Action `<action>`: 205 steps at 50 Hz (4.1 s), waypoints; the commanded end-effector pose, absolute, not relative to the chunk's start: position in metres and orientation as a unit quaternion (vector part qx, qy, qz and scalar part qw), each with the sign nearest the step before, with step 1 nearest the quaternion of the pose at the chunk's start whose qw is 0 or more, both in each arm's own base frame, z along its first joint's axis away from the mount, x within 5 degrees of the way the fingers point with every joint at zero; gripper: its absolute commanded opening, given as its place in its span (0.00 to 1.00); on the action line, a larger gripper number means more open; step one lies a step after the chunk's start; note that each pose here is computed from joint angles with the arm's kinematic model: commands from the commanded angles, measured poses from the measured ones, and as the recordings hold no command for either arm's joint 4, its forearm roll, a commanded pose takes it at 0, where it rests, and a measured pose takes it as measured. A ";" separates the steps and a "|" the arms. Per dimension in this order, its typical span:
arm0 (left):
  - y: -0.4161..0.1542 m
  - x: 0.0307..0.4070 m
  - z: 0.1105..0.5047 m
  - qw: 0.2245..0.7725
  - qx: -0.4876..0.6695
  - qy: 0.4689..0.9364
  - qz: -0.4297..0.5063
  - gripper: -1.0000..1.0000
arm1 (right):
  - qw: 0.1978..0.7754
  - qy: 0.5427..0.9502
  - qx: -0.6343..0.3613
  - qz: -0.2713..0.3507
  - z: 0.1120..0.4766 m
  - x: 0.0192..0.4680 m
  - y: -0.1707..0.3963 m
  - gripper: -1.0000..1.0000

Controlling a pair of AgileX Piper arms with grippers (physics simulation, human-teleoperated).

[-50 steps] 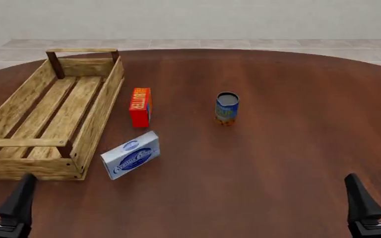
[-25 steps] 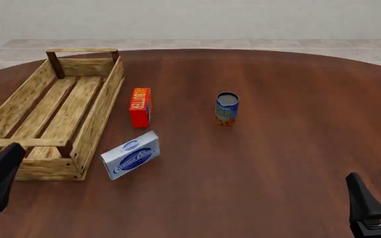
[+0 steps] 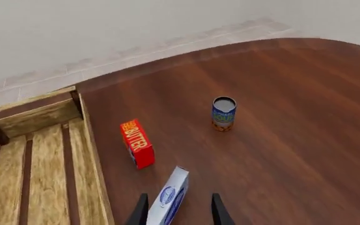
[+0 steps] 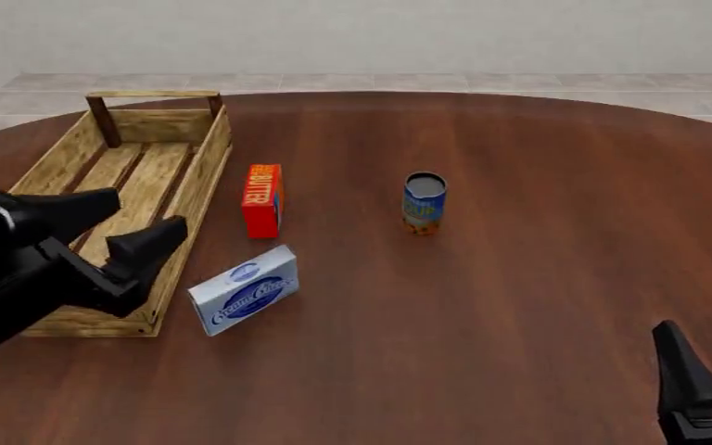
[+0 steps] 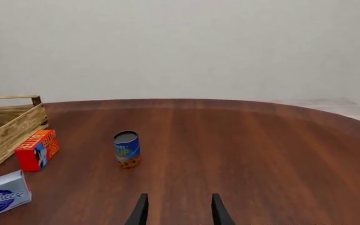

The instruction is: Pick up the cream cheese and put it in the tray.

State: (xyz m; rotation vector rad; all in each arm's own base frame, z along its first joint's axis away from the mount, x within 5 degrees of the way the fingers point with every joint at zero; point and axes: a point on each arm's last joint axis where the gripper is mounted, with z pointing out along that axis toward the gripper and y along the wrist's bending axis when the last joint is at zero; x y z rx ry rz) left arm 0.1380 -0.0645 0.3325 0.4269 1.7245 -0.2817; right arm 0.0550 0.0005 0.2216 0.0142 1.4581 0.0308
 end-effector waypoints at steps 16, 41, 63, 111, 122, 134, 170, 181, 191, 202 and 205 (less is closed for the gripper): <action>-0.101 0.209 0.316 0.536 0.261 0.800 -0.071 1.00 | 0.744 0.668 0.014 0.011 0.220 0.055 0.000 1.00; -0.107 0.251 0.301 0.460 0.329 0.824 -0.010 1.00 | 0.742 0.670 0.015 0.016 0.215 0.056 0.000 1.00; -0.111 0.248 0.282 0.415 0.374 0.829 0.001 1.00 | 0.742 0.670 0.014 0.018 0.215 0.056 0.000 1.00; -0.105 0.288 0.247 0.341 0.424 0.838 0.041 1.00 | 0.740 0.672 0.016 0.024 0.223 0.055 0.000 1.00; -0.103 0.293 0.233 0.326 0.432 0.840 0.045 1.00 | 0.739 0.673 0.010 0.026 0.223 0.055 0.001 1.00; -0.099 0.298 0.223 0.318 0.433 0.842 0.049 1.00 | 0.739 0.673 0.011 0.026 0.216 0.056 0.001 1.00; -0.102 0.304 0.191 0.302 0.430 0.850 0.044 1.00 | 0.737 0.675 0.011 0.027 0.214 0.056 0.001 1.00; -0.099 0.305 0.175 0.294 0.431 0.852 0.046 1.00 | 0.736 0.677 0.010 0.028 0.215 0.056 0.001 1.00; -0.098 0.306 0.170 0.291 0.430 0.853 0.046 1.00 | 0.735 0.677 0.011 0.029 0.214 0.056 0.001 1.00; -0.097 0.308 0.161 0.288 0.430 0.855 0.047 1.00 | 0.734 0.678 0.010 0.031 0.214 0.056 0.001 1.00; -0.097 0.309 0.159 0.289 0.428 0.855 0.047 1.00 | 0.734 0.678 0.011 0.031 0.214 0.056 0.001 1.00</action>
